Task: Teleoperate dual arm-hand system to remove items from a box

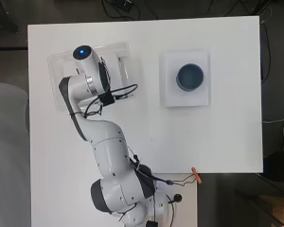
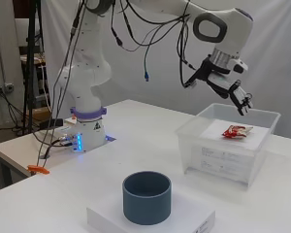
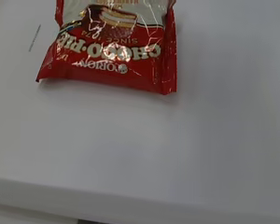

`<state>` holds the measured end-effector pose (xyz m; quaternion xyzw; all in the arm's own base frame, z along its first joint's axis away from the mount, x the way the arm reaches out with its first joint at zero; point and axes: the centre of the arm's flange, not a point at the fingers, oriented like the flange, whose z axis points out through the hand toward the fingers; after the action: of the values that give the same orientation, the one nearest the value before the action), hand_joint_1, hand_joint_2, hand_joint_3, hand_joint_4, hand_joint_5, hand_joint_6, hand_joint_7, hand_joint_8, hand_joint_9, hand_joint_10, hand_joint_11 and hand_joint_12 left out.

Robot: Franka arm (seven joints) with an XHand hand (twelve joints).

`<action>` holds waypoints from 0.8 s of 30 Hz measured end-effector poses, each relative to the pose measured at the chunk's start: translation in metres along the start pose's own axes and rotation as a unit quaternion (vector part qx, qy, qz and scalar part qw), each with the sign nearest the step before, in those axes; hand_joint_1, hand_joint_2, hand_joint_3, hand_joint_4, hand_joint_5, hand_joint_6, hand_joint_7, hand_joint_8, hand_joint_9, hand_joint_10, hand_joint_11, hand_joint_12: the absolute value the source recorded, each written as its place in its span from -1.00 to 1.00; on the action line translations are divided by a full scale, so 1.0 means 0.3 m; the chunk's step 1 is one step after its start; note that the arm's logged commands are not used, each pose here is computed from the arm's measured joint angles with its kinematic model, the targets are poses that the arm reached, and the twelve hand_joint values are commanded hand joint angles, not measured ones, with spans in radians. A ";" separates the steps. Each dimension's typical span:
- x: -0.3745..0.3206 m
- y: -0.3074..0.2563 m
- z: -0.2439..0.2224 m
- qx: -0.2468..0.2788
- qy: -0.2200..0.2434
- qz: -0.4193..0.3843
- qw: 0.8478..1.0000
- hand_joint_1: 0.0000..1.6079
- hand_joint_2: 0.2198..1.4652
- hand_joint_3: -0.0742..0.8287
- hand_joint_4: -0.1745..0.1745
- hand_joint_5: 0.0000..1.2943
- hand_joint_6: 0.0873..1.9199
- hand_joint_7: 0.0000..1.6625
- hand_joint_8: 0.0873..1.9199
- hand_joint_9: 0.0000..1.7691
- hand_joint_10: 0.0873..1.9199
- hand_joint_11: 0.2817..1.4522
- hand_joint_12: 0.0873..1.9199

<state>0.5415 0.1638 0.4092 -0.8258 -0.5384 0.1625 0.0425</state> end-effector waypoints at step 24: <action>0.210 0.122 0.068 0.016 0.001 -0.029 0.999 -0.56 0.09 -0.86 -0.21 -0.68 -1.00 -0.55 -1.00 -0.51 -1.00 -0.66 -1.00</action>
<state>0.5902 0.2033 0.3670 -0.8089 -0.5598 0.1691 0.0608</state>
